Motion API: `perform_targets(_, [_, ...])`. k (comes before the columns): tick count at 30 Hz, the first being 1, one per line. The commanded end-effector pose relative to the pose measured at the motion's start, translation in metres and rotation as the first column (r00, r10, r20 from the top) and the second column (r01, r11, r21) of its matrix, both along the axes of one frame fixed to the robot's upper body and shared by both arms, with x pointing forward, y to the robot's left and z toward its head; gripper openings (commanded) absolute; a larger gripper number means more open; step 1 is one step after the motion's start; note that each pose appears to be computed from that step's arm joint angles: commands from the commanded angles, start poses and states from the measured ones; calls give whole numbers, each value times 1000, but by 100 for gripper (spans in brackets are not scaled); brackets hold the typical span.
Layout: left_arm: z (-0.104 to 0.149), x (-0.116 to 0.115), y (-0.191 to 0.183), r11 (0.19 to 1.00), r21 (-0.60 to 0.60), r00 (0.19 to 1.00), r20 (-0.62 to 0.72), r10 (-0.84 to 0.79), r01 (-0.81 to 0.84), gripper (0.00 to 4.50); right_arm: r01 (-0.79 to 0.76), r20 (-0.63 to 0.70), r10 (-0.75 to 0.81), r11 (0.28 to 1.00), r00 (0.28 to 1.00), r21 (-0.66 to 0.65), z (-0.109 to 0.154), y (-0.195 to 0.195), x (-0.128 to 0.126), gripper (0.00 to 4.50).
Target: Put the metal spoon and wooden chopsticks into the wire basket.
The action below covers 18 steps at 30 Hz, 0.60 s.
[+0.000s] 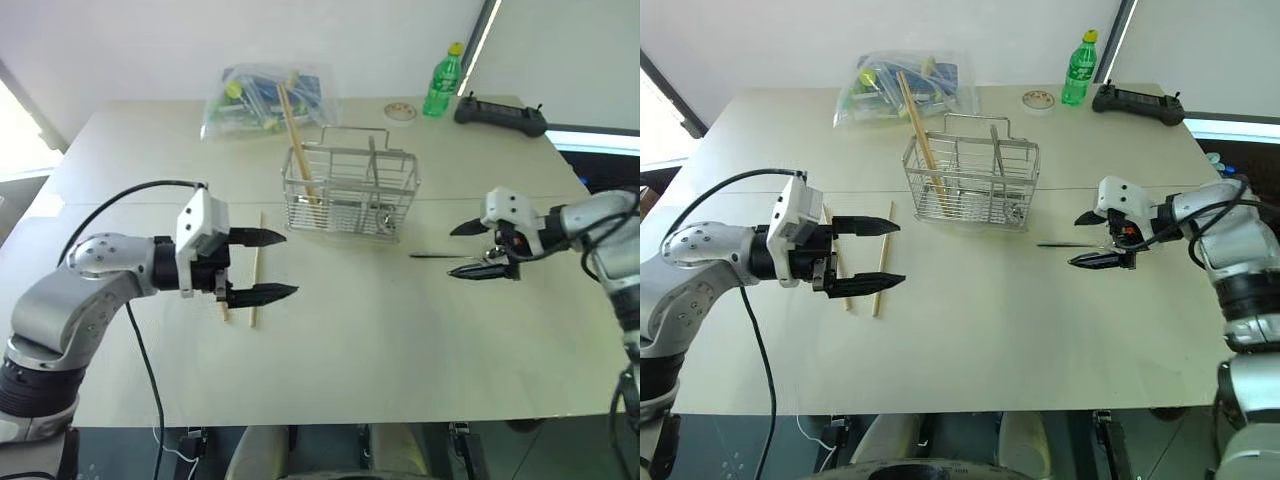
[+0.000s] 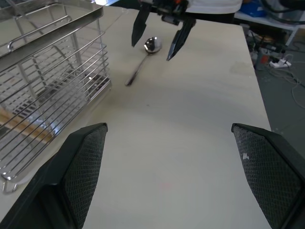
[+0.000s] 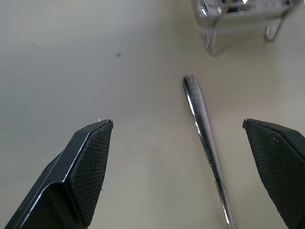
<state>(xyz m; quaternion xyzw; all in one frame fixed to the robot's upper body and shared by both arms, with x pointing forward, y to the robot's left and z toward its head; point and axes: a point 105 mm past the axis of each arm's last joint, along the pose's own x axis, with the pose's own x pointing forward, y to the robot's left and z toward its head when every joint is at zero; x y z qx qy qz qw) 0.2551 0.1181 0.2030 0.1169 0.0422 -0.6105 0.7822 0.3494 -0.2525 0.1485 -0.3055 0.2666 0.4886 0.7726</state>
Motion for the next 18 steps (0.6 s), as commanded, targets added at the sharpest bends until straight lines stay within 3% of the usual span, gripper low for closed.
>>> perform_targets(1, [11, -6, -1, 1000, -2, 999, 47, -7, 7, 440, 32, 57, -29, 998, 998, -56, 6, -12, 13, 450])
perform_targets(18, [11, -14, -3, 999, 30, 997, 62, -34, 33, 440, 105, 43, -101, 988, 994, -109, -16, -22, 29, 450])
